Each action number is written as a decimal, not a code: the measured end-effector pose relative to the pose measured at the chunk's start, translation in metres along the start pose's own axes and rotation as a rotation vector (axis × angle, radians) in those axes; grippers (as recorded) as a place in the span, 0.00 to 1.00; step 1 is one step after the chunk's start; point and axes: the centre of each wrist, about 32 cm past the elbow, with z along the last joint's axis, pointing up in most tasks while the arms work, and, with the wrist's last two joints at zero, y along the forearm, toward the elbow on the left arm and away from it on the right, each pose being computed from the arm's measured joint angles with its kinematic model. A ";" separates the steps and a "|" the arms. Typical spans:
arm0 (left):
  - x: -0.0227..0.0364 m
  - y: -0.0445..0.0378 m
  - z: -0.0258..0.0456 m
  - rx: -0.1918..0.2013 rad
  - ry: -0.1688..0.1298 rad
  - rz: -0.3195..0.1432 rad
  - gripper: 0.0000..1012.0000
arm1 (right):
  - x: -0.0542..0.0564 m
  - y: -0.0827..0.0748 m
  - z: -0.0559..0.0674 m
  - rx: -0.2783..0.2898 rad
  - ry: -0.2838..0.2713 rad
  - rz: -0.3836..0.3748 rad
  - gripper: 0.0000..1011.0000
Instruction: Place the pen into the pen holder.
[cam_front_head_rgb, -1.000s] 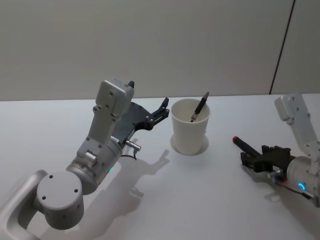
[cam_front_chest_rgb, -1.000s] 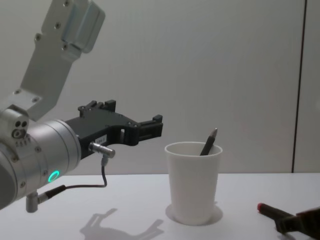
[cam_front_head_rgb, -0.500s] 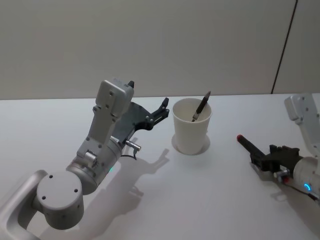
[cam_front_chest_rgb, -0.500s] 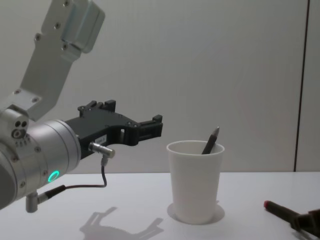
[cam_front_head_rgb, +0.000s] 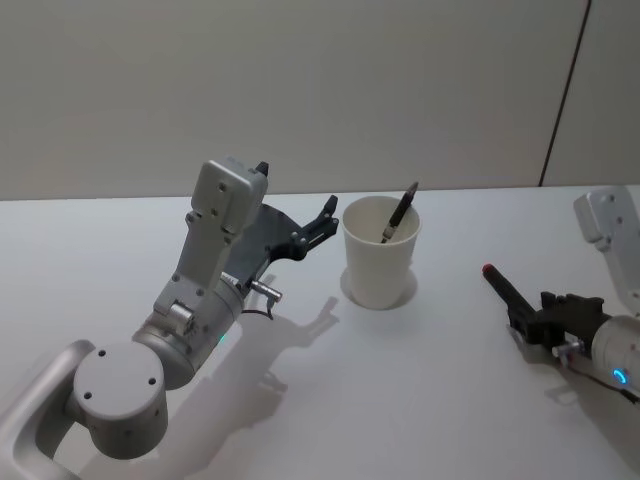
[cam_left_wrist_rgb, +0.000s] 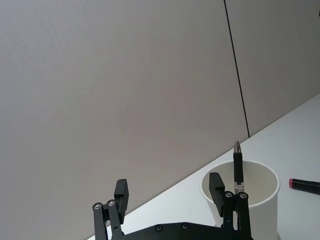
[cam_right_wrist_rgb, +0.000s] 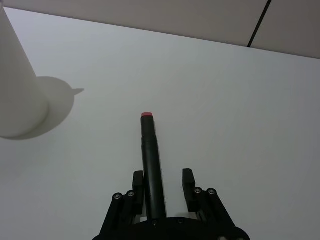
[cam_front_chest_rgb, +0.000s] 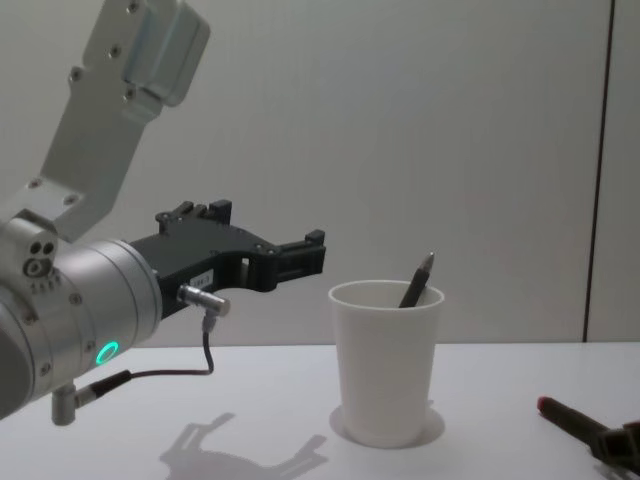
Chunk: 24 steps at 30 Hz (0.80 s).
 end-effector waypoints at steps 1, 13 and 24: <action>0.0000 0.0000 0.0000 0.000 0.000 0.000 0.99 | 0.000 0.000 0.000 -0.001 -0.001 0.002 0.46; 0.0000 0.0000 0.0000 0.000 0.000 0.000 0.99 | 0.000 -0.001 -0.001 0.000 -0.012 0.017 0.30; 0.0000 0.0000 0.0000 0.000 0.000 0.000 0.99 | 0.000 -0.002 0.000 0.004 -0.019 0.022 0.17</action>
